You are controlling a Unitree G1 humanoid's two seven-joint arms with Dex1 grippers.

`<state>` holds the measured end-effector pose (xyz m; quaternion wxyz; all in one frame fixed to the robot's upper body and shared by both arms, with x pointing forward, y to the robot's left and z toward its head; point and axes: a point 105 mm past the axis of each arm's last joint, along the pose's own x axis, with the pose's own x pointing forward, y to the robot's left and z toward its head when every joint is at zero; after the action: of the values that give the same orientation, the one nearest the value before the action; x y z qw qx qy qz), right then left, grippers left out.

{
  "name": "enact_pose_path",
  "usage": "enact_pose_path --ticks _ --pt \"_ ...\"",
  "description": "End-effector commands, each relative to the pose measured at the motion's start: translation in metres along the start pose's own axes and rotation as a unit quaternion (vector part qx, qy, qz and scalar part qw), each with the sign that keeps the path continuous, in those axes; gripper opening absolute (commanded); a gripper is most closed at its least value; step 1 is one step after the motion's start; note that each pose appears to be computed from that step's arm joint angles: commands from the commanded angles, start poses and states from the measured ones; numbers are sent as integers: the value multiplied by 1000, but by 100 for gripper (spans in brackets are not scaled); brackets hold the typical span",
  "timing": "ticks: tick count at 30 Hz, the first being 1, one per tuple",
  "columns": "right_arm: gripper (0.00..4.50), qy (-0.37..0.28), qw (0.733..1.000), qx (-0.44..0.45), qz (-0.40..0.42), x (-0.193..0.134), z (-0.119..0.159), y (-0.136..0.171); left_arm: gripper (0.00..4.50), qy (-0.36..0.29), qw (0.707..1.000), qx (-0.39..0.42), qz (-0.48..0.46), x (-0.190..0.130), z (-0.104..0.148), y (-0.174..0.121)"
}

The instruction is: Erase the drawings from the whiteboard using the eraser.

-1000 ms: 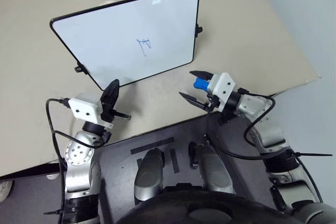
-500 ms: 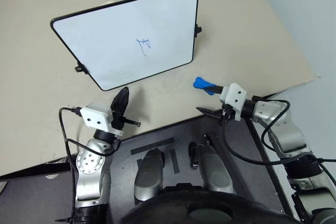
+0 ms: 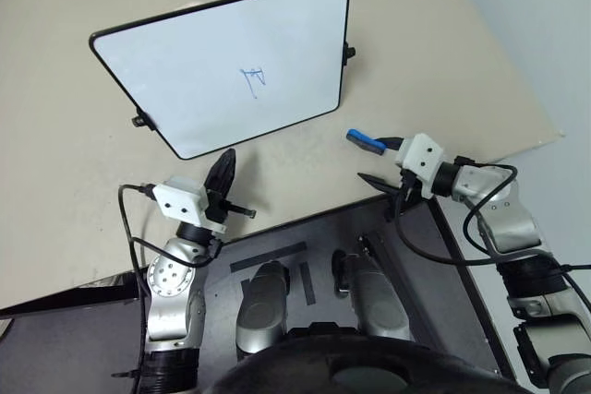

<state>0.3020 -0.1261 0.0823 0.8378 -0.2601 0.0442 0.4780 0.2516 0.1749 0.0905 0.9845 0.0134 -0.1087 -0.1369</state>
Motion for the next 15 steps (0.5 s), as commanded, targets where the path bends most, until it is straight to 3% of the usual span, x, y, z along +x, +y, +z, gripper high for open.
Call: enact_pose_path --ticks 1,8,11,15 --pt "370 -6 1000 -15 -18 0 3 -10 0 -17 1000 5 -5 2 4 -2" --pt "370 -6 999 -21 -37 4 0 -19 0 -21 1000 5 -2 3 2 -1" --pt "309 -4 999 -22 -43 5 -1 -22 0 -23 1000 6 -2 3 1 -1" --pt "178 -5 999 -24 -47 7 -2 -23 0 -25 1000 7 -3 5 1 0"
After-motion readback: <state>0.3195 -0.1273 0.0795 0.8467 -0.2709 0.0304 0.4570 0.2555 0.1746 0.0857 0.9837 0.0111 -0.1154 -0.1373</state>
